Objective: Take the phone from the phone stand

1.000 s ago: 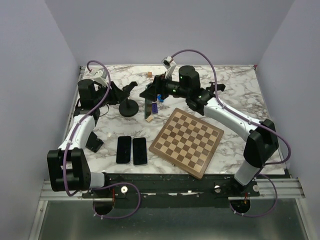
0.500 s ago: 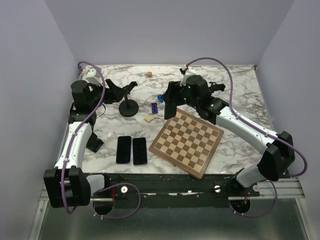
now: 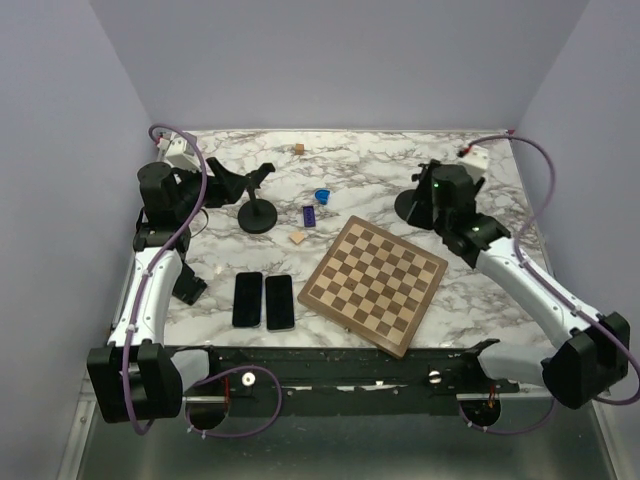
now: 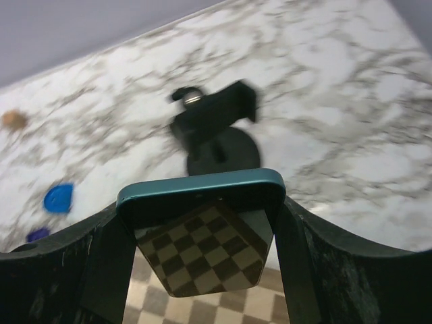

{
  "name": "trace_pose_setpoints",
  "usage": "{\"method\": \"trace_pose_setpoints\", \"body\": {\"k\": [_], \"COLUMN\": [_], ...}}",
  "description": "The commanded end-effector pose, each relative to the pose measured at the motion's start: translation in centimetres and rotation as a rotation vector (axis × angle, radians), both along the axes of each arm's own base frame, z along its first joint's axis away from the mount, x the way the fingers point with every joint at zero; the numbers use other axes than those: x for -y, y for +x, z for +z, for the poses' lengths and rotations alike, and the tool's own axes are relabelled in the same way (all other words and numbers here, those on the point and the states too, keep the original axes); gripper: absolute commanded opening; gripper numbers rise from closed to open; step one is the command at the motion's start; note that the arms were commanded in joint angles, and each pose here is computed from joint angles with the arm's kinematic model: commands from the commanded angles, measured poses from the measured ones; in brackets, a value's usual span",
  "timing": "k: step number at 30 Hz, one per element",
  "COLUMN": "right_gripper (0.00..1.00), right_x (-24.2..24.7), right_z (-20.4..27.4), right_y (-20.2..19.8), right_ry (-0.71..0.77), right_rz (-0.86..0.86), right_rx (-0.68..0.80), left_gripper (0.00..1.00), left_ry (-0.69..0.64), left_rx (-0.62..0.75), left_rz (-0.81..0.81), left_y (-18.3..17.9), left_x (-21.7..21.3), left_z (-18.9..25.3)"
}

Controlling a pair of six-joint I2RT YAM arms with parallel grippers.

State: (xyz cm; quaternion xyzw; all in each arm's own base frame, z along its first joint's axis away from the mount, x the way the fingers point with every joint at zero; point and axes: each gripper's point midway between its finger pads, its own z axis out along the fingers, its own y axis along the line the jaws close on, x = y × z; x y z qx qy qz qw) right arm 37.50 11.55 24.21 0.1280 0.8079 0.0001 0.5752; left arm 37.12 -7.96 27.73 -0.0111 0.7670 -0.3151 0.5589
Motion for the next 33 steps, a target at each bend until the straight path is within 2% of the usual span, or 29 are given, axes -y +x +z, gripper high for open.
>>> {"method": "trace_pose_setpoints", "body": {"k": [1,8,14,19,26,28,31,33], "right_gripper": [0.01,0.01,0.01,0.01,0.22,0.31,0.51,0.60], "right_x": [9.7,18.9,21.6,22.5,24.2,24.4,24.6,24.8], "right_z": [0.2,-7.4,-13.8,-16.4,-18.6,-19.1,-19.5,-19.5], "right_y": [-0.9,-2.3,-3.5,-4.5,-6.6,-6.9,-7.1,-7.2], "right_ry": [0.112,0.353,0.500,0.604,0.646,0.652,0.645,0.639], "right_rz": [-0.336,-0.575,-0.765,-0.833,-0.950,-0.957,-0.959,-0.964], "right_rx": [0.077,-0.042,-0.183,-0.230,-0.226,-0.225,-0.227,-0.225], "left_gripper": [0.73,0.73,0.73,0.72,0.72,0.72,0.72,0.72], "left_ry": [-0.016,-0.038,-0.039,-0.041,-0.045,-0.045,-0.047,-0.050], "left_rx": [-0.004,-0.012,-0.016,-0.016,-0.020,-0.022,-0.023,-0.024], "left_rz": [0.024,0.018,0.018,0.017,0.017,0.018,0.018,0.017], "left_y": [-0.3,-0.2,-0.1,-0.1,0.0,0.0,0.0,0.0], "left_x": [-0.5,-0.5,-0.6,-0.5,-0.5,-0.5,-0.5,-0.5], "left_z": [0.0,-0.1,-0.4,-0.4,-0.5,-0.6,-0.7,-0.7]}}
